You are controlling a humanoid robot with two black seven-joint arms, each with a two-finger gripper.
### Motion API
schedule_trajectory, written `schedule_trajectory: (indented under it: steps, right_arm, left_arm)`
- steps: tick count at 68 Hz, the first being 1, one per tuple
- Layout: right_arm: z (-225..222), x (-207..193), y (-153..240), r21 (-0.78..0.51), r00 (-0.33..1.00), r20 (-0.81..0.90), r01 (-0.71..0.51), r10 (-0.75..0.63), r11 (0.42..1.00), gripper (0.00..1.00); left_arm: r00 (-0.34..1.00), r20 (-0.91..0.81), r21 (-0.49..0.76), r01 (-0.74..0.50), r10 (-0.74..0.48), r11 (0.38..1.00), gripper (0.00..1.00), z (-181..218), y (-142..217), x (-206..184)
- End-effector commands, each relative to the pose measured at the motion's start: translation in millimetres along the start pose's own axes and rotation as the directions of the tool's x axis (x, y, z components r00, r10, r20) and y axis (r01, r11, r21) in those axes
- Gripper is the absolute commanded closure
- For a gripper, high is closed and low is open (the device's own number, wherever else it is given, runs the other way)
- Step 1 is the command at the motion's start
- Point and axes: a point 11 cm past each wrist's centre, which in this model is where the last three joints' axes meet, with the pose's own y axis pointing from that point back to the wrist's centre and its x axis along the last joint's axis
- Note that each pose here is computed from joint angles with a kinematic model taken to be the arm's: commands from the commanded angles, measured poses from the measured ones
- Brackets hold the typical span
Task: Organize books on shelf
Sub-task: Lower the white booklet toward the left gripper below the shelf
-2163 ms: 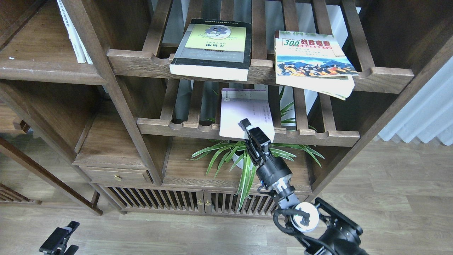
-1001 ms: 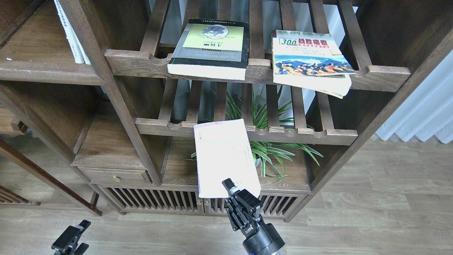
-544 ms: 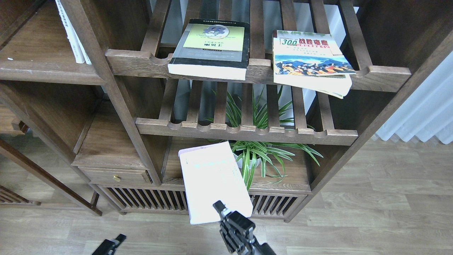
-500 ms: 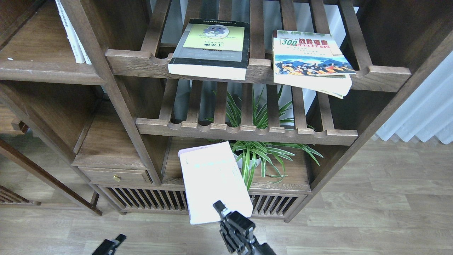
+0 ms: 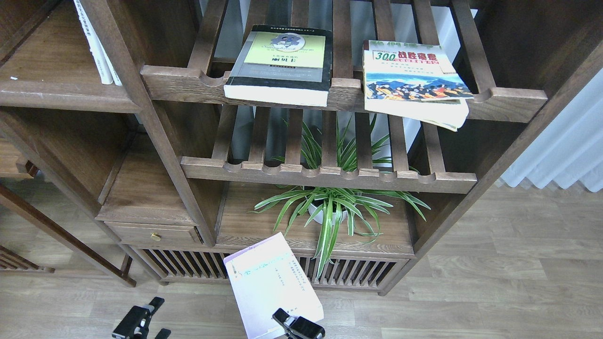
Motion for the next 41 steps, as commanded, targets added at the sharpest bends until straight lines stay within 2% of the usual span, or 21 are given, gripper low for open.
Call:
schedule_trajectory:
  steps: [1,21,41]
  right_arm:
    - [2.6,0.8,0.0,-0.019,1.0,-0.001,-0.003,0.003,1.0,0.94]
    - [15.8,-1.3,-0.8,-0.073,1.0,-0.016,0.003,-0.004,0.997,0.94]
    - [27.4,-6.4,-2.6,-0.126,1.0,-0.02,0.018,-0.021,0.992,0.94]
  left_arm:
    - [1.0,0.005,0.028,0.015,-0.015,1.0,0.0,-6.4,-5.4,-5.5]
    - [1.0,0.027,0.126,0.003,-0.006,0.992,0.02,-30.1,-19.4,-3.9]
    - [0.999,0.024,0.163,0.029,-0.033,0.986,0.06,-44.0,-40.1,-11.1]
